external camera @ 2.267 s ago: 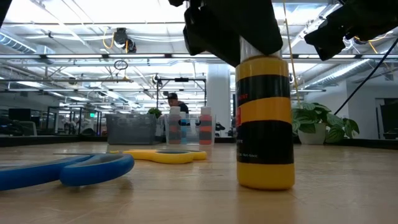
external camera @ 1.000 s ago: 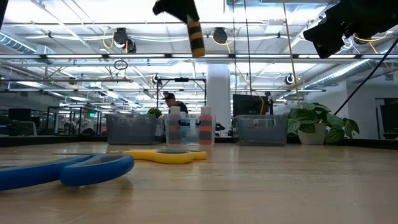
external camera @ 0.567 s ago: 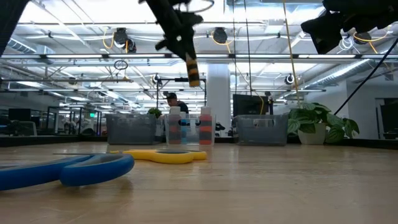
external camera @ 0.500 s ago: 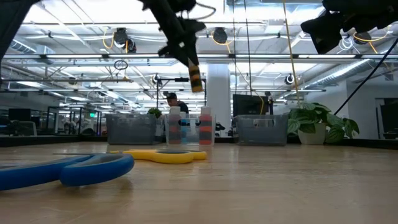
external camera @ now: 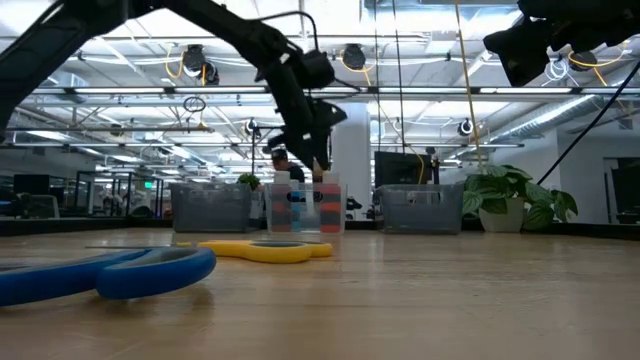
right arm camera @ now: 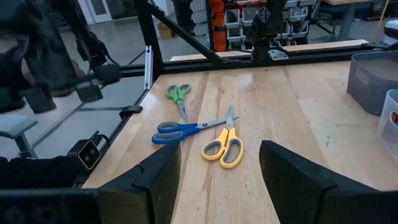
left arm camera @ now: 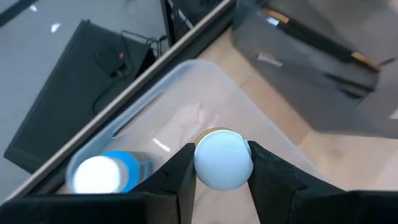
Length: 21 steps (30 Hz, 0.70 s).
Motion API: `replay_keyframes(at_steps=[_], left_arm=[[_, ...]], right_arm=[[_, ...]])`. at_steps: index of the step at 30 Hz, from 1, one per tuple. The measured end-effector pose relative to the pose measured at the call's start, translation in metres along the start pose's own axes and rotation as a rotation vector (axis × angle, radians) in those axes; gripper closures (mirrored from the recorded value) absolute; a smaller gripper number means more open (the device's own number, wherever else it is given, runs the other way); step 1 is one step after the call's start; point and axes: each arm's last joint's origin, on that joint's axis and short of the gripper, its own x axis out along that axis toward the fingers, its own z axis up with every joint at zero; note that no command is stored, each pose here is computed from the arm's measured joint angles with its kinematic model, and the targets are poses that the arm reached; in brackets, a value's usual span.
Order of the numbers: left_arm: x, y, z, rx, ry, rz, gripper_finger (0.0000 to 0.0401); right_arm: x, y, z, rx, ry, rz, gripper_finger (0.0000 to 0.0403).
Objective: Pick & Place Paint Supplies
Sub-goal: Put the yellow paint bottle into the transparent bin
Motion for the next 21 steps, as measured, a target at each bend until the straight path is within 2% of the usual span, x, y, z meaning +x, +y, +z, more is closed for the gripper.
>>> replay_keyframes(at_steps=[8,21], left_arm=[[0.030,-0.005,-0.007,0.012,0.033,0.004,0.0275],[0.036,-0.006,-0.008,0.019,0.027,0.029,0.0269]], right_arm=[[0.000,0.000,0.000,0.000,-0.001,-0.003,0.0200],[0.000,-0.001,0.000,0.000,-0.006,-0.025,0.0200]])
